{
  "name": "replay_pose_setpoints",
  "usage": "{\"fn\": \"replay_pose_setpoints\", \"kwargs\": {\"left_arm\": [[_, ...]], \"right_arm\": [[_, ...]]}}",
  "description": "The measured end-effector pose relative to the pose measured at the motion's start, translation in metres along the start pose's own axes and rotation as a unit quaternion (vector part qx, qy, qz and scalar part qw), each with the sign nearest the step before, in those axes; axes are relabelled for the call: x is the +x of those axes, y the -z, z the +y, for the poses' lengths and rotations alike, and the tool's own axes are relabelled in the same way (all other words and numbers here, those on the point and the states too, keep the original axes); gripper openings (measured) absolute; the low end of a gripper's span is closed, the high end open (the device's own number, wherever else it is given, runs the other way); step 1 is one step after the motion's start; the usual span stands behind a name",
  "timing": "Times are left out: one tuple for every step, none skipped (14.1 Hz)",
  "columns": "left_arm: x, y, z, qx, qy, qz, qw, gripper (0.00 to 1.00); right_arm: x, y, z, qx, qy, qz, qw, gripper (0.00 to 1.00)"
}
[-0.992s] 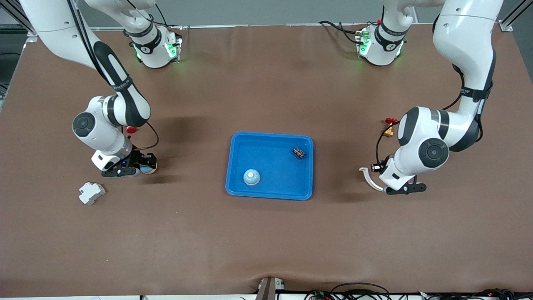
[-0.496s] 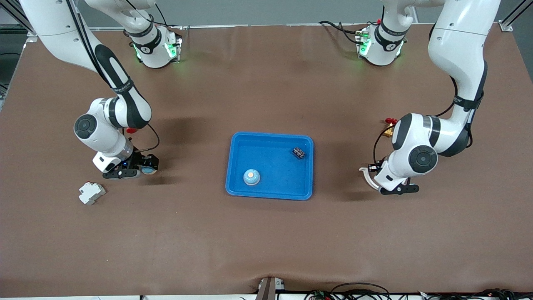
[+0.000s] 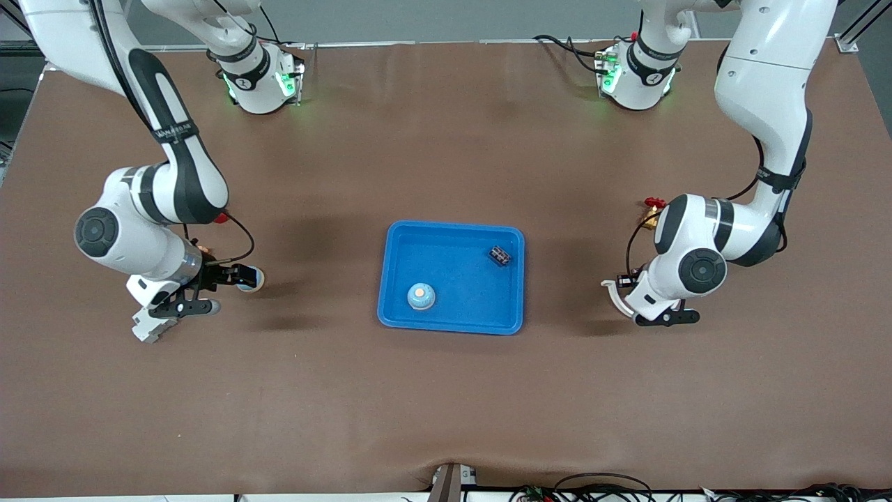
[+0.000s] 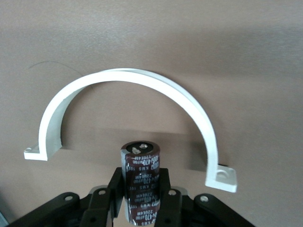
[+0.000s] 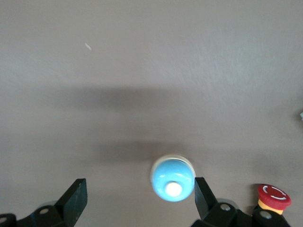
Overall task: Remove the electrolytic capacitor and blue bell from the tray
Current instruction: 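Lower the capacitor beside the white arch while the right gripper returns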
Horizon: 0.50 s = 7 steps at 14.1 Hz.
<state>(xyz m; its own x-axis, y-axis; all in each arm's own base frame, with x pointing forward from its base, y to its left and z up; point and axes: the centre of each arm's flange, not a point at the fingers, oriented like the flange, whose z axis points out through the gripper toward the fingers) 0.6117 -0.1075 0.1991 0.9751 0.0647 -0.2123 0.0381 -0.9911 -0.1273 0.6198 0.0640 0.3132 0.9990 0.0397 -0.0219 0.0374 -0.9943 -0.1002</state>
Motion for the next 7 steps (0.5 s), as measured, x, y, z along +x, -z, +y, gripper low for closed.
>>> {"fn": "replay_pose_setpoints", "kwargs": {"left_arm": [[0.001, -0.001, -0.002, 0.0, 0.002, -0.001, 1.0, 0.33], [0.001, -0.002, -0.004, 0.0, 0.003, -0.002, 1.0, 0.33], [0.001, -0.003, -0.004, 0.0, 0.003, -0.002, 1.0, 0.33], [0.001, -0.004, -0.004, 0.0, 0.003, -0.003, 1.0, 0.33], [0.001, -0.005, -0.004, 0.0, 0.003, -0.003, 1.0, 0.33], [0.001, -0.005, -0.004, 0.0, 0.003, -0.004, 1.0, 0.33], [0.001, -0.007, -0.003, 0.001, 0.002, -0.005, 1.0, 0.33]], "right_arm": [[0.006, 0.013, -0.017, 0.002, -0.013, 0.004, 1.0, 1.0], [0.01, 0.024, -0.04, 0.003, -0.028, 0.009, 1.0, 1.0], [0.012, 0.033, -0.065, 0.005, -0.044, 0.014, 0.999, 1.0], [0.012, 0.039, -0.093, 0.008, -0.059, 0.019, 0.998, 1.0], [0.01, 0.042, -0.122, 0.011, -0.077, 0.022, 0.997, 1.0], [0.007, 0.04, -0.151, 0.013, -0.097, 0.022, 0.995, 1.0], [0.002, 0.033, -0.179, 0.013, -0.114, 0.019, 0.993, 1.0]]}}
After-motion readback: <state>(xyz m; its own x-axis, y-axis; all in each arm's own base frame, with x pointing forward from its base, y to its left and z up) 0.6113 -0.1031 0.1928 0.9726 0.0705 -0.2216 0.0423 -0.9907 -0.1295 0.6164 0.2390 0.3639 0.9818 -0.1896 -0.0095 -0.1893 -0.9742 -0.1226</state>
